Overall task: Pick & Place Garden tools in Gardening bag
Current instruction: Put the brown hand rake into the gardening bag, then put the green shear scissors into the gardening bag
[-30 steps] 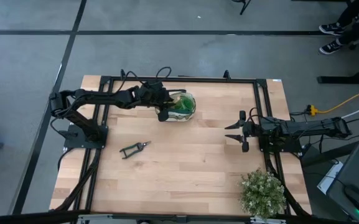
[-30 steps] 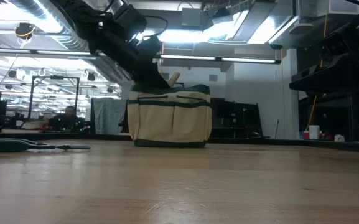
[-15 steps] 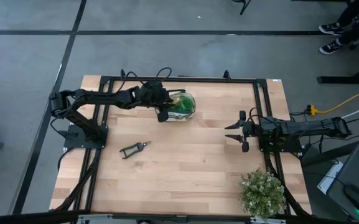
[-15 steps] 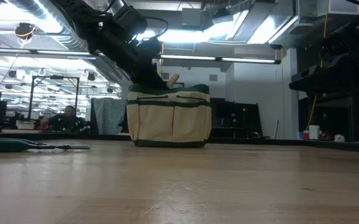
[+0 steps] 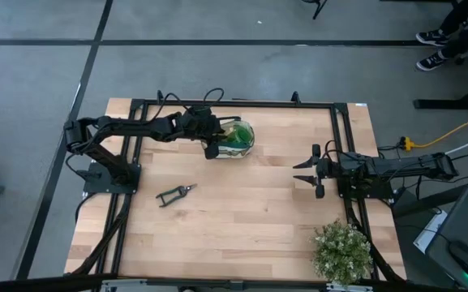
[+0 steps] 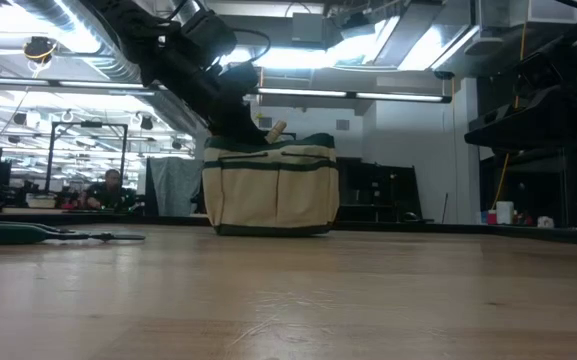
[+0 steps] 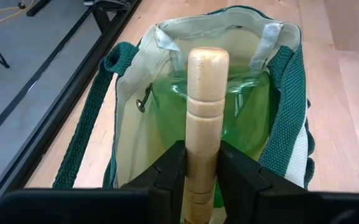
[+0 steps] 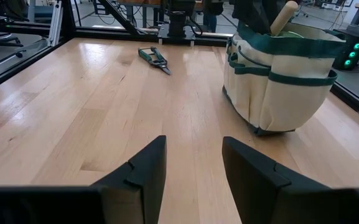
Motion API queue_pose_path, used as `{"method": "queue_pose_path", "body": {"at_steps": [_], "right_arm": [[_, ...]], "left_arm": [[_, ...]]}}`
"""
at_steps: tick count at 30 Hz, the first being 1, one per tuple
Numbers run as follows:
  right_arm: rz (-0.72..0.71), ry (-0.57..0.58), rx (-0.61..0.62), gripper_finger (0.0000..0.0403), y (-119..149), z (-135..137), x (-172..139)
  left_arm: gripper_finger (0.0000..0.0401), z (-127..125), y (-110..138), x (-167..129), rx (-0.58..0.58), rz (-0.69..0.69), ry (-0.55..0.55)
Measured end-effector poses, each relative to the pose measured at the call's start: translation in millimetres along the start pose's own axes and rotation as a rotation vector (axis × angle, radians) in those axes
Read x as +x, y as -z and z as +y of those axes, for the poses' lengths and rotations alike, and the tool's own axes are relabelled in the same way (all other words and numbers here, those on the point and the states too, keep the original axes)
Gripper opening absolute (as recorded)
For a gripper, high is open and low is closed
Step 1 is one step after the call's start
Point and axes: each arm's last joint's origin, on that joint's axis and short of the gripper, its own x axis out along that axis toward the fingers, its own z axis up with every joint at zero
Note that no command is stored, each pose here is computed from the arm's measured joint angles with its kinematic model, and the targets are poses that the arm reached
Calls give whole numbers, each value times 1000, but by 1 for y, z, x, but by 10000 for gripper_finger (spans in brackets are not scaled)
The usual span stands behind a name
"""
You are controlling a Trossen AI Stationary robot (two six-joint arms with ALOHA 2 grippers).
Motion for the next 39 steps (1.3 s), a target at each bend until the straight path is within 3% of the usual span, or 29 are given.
{"method": "queue_pose_path", "body": {"at_steps": [27, 39], "right_arm": [[0, 1, 0, 160, 0, 0, 0], [0, 1, 0, 160, 0, 0, 0]], "left_arm": [[118, 1, -7, -3, -50, -70, -4], [154, 2, -41, -30, -35, -228, 11]]}}
